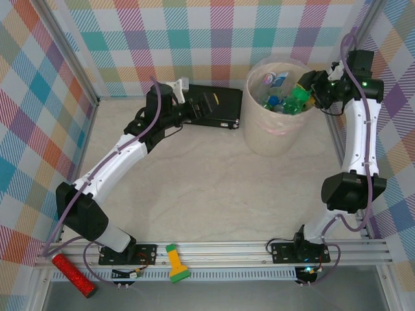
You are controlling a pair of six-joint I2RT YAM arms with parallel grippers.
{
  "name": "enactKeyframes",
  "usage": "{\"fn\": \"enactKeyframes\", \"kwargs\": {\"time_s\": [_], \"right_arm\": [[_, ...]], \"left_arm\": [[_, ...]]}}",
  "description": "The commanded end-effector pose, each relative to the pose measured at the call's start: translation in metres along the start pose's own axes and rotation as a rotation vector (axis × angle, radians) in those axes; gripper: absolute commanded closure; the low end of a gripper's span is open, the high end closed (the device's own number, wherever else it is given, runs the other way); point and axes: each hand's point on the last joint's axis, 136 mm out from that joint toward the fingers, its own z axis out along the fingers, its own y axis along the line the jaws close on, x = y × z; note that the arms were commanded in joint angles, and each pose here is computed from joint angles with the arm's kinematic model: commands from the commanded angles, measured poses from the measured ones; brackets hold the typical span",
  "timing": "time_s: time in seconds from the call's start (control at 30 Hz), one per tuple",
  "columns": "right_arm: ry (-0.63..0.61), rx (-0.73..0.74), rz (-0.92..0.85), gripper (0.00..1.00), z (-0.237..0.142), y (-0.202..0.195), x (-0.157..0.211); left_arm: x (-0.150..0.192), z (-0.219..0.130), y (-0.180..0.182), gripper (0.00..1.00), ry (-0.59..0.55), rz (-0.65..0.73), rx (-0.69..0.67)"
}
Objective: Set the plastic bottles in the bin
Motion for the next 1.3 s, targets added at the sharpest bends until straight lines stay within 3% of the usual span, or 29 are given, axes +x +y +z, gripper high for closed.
{"fn": "enactKeyframes", "kwargs": {"time_s": [0.0,0.17,0.2,0.23,0.9,1.27], "right_arm": [[-0.034,0.028,-0.02,0.42,-0.009,-0.002,-0.012],[-0.052,0.066,-0.048,0.27,-0.014,-0.001,-0.021],[-0.057,0.073,-0.052,0.19,-0.015,-0.001,-0.023],[-0.061,0.072,-0.06,0.0,-0.016,0.0,-0.024],[-0.081,-0.006,-0.102,0.01,-0.039,0.022,-0.01],[-0.183,-0.112,-0.266,0.01,-0.063,0.019,0.034]], "left_arm": [[-0.016,-0.002,-0.015,0.0,-0.026,0.004,0.074],[-0.017,0.003,-0.009,0.01,-0.021,-0.011,0.076],[-0.017,0.004,-0.007,0.01,-0.02,-0.015,0.077],[-0.017,0.005,-0.006,0.0,-0.018,-0.02,0.076],[-0.014,0.011,0.007,0.0,-0.008,-0.044,0.038],[-0.017,-0.024,0.087,0.0,-0.077,-0.038,-0.391]]}}
